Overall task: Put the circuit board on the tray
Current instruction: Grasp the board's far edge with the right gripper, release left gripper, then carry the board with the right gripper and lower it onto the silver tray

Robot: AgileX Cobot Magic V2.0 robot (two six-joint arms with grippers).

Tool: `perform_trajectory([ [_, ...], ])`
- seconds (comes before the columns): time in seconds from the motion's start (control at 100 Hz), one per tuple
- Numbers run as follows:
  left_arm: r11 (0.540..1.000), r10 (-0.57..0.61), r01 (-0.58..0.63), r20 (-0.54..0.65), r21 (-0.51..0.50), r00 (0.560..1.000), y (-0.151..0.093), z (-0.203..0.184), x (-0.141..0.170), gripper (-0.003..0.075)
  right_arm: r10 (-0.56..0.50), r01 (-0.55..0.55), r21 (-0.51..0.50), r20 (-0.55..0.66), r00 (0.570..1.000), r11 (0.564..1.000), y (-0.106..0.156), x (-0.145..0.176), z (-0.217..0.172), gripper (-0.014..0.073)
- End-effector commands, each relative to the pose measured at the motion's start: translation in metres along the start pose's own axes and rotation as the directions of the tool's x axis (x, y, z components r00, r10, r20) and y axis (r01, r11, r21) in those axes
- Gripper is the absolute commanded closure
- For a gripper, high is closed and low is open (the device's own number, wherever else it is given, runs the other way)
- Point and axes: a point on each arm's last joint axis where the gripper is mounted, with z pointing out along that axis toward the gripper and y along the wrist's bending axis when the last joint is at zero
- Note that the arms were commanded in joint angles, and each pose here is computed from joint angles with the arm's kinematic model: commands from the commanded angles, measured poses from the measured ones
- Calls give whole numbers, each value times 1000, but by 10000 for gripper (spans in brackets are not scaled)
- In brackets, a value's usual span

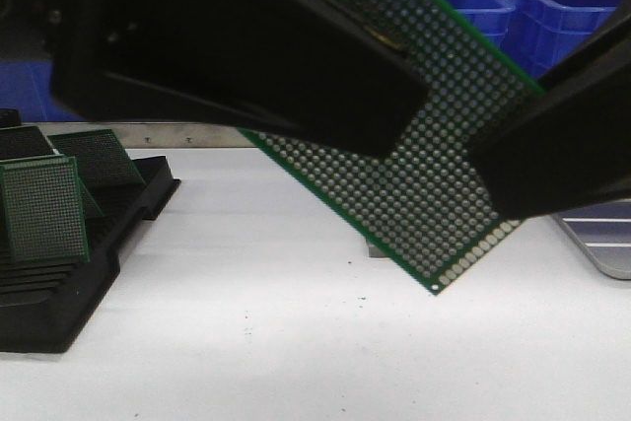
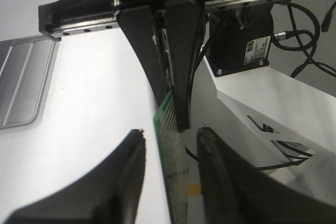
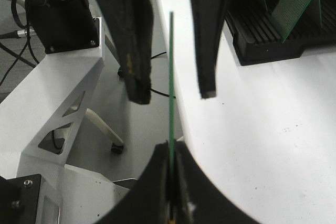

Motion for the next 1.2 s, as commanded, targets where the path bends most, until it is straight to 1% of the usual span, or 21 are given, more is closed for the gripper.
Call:
perform_trajectory([
  [0.0,1000,4,-2,84,-23,996,-1,-5,-18,324,13,-12,-17,72,997,1000,1,-14,-3,665],
  [0.03,999,4,-1,80,-33,997,0,-5,-18,299,13,-12,-17,72,997,1000,1,-14,-3,665],
  [0.08,999,3,0,75,-47,997,1,-5,-18,282,13,-12,-17,72,997,1000,1,-14,-3,665],
  [0.19,999,3,1,73,-52,997,2,-5,-17,283,13,-12,-15,70,997,1000,0,-14,-3,665],
  [0.26,997,3,2,65,-75,998,4,-5,-17,283,19,-18,-14,66,998,1000,0,-13,-3,665],
  [0.36,994,2,4,54,-107,999,7,-6,-16,283,57,-56,-7,57,997,998,-1,-12,-3,665],
  [0.46,990,0,6,42,-138,999,9,-6,-15,283,88,-88,5,17,996,996,-2,-8,-4,665],
  [0.58,990,0,6,40,-144,999,10,-6,-14,283,130,-128,69,-25,991,989,-9,-2,-7,665],
  [0.65,990,0,6,40,-144,999,10,-6,-14,283,174,-169,143,-23,984,975,-17,0,-10,665],
  [0.72,990,0,6,40,-144,999,10,-6,-14,285,226,-219,234,0,974,947,-27,3,-15,665],
  [0.81,990,0,6,40,-144,999,10,-6,-14,288,266,-262,354,37,963,898,-40,6,-22,665],
  [0.88,989,-6,13,49,-147,999,10,-6,-15,288,299,-300,451,77,951,840,-51,9,-29,665],
  [0.93,989,-16,25,63,-148,998,10,-6,-16,288,326,-337,517,115,938,787,-58,10,-34,665],
  [0.98,988,-25,36,75,-151,997,11,-6,-17,288,353,-380,585,166,921,716,-66,12,-41,665],
  [1.0,988,-26,37,76,-152,997,11,-6,-17,288,365,-398,599,184,913,694,-68,13,-43,665],
  [1.05,988,-27,39,78,-152,997,11,-6,-17,288,386,-439,650,235,892,620,-75,15,-50,665],
  [1.1,988,-26,37,77,-152,997,11,-6,-17,288,406,-472,682,271,873,559,-82,19,-55,665],
  [1.15,988,-26,37,77,-152,997,11,-6,-17,288,425,-489,703,286,859,517,-89,24,-58,665],
  [1.19,988,-26,37,77,-152,997,11,-6,-17,288,446,-500,710,287,848,495,-95,28,-59,665],
])
